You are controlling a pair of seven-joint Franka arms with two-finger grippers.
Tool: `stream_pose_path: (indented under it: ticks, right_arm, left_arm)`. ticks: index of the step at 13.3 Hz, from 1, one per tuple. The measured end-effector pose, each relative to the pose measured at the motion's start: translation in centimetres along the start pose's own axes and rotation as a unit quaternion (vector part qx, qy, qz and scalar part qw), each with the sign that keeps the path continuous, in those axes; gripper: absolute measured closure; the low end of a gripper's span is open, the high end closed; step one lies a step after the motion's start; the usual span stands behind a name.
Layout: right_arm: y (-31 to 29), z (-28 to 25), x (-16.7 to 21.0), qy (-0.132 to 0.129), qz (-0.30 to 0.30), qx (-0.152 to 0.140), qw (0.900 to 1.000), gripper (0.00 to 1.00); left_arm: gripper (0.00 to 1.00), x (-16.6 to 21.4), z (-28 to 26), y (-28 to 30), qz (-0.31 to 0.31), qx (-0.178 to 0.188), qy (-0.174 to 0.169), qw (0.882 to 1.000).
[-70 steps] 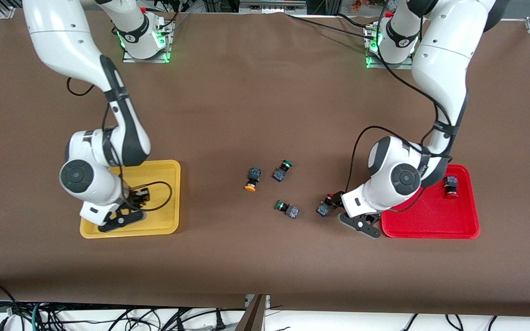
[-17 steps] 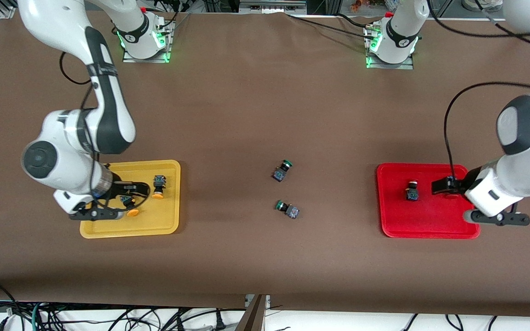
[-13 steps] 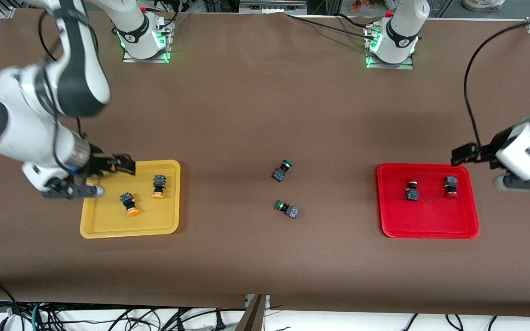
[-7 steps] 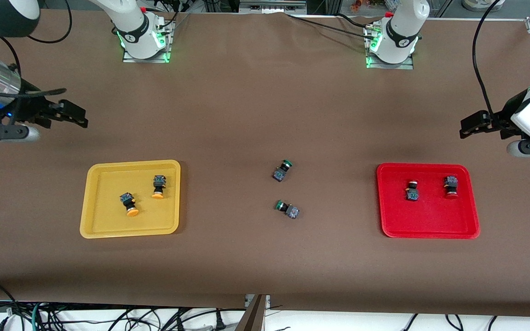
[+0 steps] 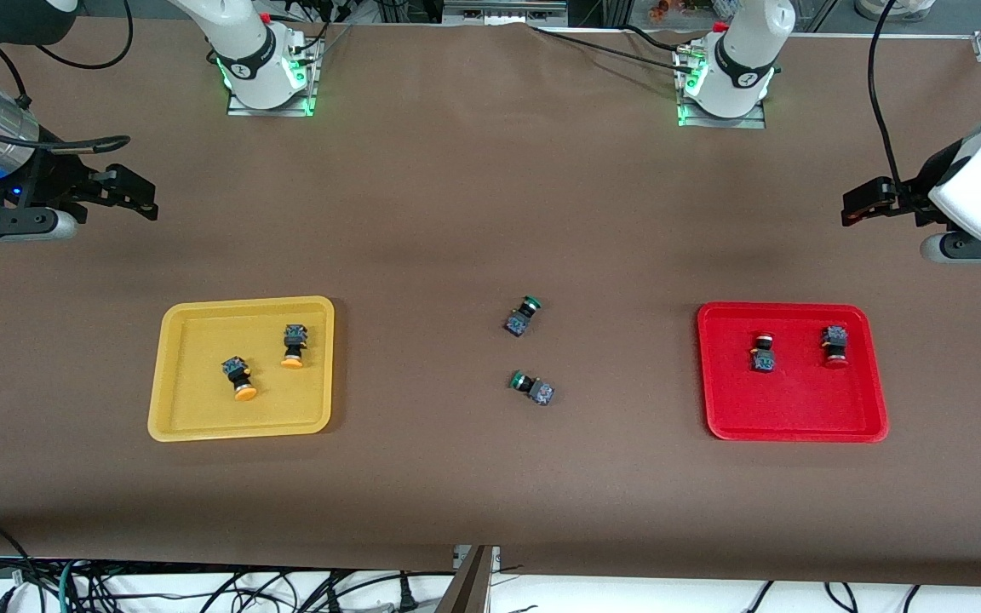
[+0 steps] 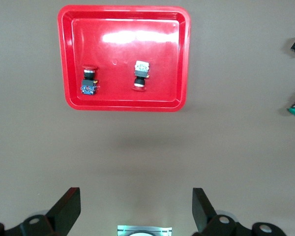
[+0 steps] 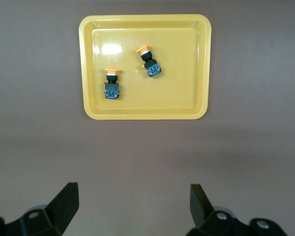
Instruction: Place red and yellow buttons in trays
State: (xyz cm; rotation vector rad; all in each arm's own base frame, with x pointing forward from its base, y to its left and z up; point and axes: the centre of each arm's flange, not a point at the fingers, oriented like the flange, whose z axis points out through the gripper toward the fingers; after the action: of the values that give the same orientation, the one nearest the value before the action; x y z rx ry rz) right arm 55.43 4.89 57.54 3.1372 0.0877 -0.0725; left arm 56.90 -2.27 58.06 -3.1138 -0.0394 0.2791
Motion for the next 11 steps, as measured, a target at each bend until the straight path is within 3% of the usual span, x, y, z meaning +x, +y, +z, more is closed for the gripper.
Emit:
stream_pose_path:
  ticks: [7, 11]
  right_arm:
    - [-1.9, -0.9, -0.2, 0.01, -0.018, -0.005, 1.0, 0.0]
    - [-1.9, -0.6, -0.3, 0.0, -0.018, -0.006, 1.0, 0.0]
  left_arm:
    - [0.0, 1.6, 0.6, -0.5, -0.006, -0.002, 0.001, 1.0]
    - [0.0, 2.2, 0.2, -0.7, -0.007, -0.004, 0.008, 1.0]
